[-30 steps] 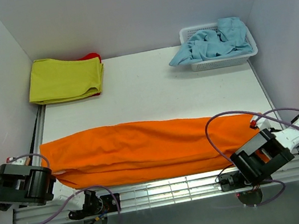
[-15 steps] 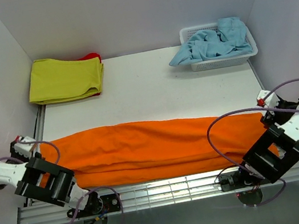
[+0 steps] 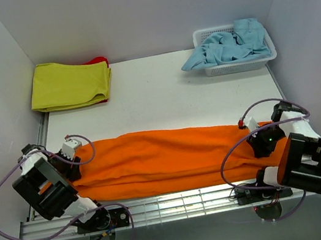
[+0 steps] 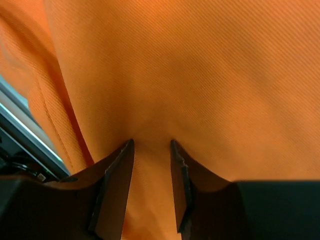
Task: Fold and stack the trousers
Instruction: Fold the trousers
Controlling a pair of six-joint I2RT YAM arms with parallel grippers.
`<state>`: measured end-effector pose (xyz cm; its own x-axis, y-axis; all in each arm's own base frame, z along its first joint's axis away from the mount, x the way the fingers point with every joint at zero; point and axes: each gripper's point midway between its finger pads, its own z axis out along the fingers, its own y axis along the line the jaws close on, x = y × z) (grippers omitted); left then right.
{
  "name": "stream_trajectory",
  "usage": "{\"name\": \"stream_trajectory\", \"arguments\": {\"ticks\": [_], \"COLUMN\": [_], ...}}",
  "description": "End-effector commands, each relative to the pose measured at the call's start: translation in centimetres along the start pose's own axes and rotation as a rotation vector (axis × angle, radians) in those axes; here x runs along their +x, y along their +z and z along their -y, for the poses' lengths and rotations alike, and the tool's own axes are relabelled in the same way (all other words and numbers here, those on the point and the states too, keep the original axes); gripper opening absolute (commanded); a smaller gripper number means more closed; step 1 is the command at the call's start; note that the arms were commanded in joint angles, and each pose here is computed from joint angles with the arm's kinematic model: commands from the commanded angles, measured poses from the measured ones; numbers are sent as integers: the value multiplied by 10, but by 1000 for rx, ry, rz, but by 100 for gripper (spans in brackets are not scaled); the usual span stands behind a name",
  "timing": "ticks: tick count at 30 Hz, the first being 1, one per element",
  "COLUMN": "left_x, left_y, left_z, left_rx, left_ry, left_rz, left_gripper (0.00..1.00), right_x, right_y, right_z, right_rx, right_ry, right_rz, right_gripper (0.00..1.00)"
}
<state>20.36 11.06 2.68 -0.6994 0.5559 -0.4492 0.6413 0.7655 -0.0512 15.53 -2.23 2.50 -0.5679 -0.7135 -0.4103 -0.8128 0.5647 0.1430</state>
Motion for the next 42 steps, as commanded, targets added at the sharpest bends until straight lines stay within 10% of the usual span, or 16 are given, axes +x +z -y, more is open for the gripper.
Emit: {"name": "stream_trajectory", "arguments": {"ticks": [1, 19, 32, 42], "left_x": [31, -139, -177, -99], "left_y": [20, 57, -91, -73], "left_z": [-12, -127, -107, -103], "left_rx": [-23, 27, -47, 50], "left_ry": [-172, -379, 94, 284], "left_rz": [-154, 106, 224, 89], "left_gripper": [61, 58, 82, 76], "right_x": [18, -91, -225, -288], "right_y": [9, -16, -82, 23], "right_z": [37, 238, 90, -37], "right_rx": [139, 329, 197, -24], "right_ry": [58, 151, -292, -549], "right_rz": [-112, 0, 252, 158], "right_gripper": [41, 39, 73, 59]}}
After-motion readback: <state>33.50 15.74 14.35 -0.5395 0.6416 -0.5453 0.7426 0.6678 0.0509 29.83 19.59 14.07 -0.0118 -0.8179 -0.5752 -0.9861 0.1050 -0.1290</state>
